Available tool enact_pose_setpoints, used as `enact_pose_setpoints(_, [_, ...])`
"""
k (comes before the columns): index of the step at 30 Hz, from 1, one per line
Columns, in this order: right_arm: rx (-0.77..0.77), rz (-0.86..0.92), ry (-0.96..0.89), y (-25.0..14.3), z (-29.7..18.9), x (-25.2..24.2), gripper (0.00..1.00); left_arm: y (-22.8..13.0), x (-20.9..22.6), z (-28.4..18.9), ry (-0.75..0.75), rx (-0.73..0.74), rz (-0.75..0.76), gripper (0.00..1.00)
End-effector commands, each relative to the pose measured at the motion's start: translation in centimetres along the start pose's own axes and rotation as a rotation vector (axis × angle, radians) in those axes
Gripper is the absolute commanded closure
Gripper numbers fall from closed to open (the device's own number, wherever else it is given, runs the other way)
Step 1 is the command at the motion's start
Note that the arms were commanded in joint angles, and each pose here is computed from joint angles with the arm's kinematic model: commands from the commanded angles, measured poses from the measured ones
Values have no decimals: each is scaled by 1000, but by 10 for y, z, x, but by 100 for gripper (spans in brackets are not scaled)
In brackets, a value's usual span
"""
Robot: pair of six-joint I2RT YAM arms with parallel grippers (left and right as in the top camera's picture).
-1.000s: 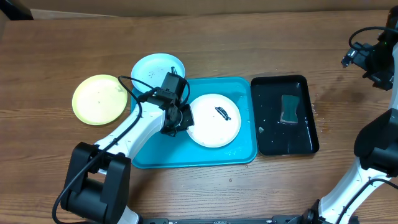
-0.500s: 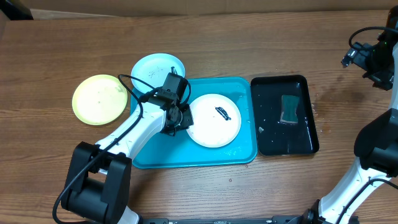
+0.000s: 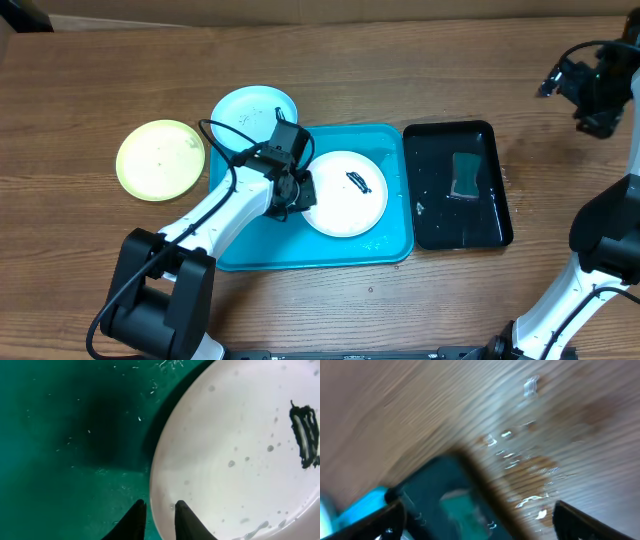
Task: Clean dirty plates on tray and stack at the side
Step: 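Lower right gripper into black tray and grasp the green-orange sponge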
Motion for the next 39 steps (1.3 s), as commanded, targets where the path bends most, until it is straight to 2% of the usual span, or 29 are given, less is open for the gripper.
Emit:
enact_pose_setpoints(1, [41, -109, 243, -11, -11, 28, 18, -5, 4, 7, 26, 15, 19, 78])
enact_pose_setpoints(5, [140, -185, 198, -32, -7, 36, 25, -8, 7, 10, 32, 19, 17, 78])
enact_pose_setpoints(9, [224, -237, 71, -51, 0, 48, 27, -8, 8, 11, 32, 20, 11, 78])
enact_pose_setpoints(15, [292, -347, -94, -76, 10, 75, 41, -8, 7, 11, 28, 20, 11, 78])
enact_pose_setpoints(22, [303, -354, -326, -94, 34, 85, 41, -8, 7, 11, 28, 20, 11, 77])
enact_pose_setpoints(34, [349, -372, -342, -116, 106, 68, 40, -8, 7, 11, 27, 18, 11, 76])
enact_pose_setpoints(39, [321, -400, -330, -118, 121, 70, 43, -8, 7, 11, 27, 19, 11, 72])
Point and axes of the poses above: each gripper's point midway between its finger pads, its own z axis out along the fingers, its own x axis along the line the jaws close on, y = z × x, the point moved 7 cm from there along -z, back along the fingers, and after that the axes turned 5 degrees about -z, right-handed, at the moved point
